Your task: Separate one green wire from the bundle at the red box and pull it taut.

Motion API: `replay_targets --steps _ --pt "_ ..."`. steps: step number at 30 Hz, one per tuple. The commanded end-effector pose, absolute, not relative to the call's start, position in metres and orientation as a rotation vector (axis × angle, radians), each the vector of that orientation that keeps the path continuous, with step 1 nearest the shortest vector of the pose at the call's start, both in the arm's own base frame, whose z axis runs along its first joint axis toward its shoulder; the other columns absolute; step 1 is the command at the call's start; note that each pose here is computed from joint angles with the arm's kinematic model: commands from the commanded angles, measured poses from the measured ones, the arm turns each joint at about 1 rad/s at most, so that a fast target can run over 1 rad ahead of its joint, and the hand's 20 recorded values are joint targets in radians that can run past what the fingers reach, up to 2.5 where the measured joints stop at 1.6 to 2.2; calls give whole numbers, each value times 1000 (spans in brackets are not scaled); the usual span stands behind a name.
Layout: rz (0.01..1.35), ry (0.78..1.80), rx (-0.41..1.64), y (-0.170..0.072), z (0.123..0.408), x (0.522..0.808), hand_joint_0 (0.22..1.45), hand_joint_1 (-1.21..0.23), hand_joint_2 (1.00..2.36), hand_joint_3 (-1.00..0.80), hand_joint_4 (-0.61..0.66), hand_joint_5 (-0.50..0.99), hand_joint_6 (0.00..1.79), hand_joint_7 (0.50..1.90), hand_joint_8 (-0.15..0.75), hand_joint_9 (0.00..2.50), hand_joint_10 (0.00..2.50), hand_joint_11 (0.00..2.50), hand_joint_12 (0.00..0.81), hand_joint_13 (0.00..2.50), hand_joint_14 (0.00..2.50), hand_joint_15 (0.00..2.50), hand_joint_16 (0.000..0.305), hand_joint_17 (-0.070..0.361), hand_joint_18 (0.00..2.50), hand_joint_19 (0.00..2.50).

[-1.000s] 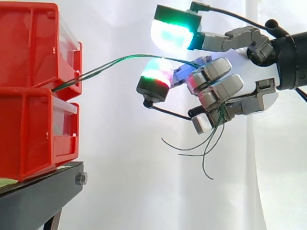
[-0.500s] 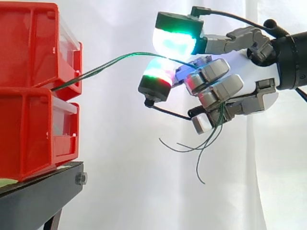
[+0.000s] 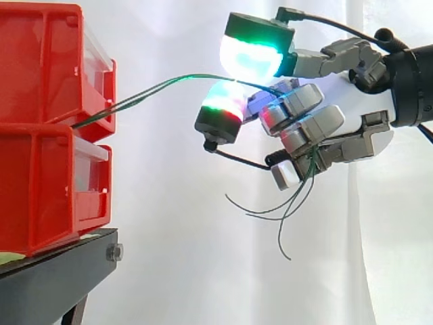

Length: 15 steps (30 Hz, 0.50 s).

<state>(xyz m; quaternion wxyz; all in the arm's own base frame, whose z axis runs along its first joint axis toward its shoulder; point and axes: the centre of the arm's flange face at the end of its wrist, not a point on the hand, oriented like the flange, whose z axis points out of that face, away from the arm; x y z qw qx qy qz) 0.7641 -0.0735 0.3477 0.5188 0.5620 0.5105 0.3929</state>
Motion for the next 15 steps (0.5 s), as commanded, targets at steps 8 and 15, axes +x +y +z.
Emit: replay_targets --steps 8,15 --pt "944 1224 1347 -73 348 764 621 -675 1008 -400 116 -192 898 1046 273 1188 570 1711 331 1493 7 1674 55 124 1036 667" --pt "943 1226 1350 -73 347 764 642 -751 1012 -343 113 -211 908 984 269 1114 678 1650 330 1489 7 1651 56 126 1026 647"
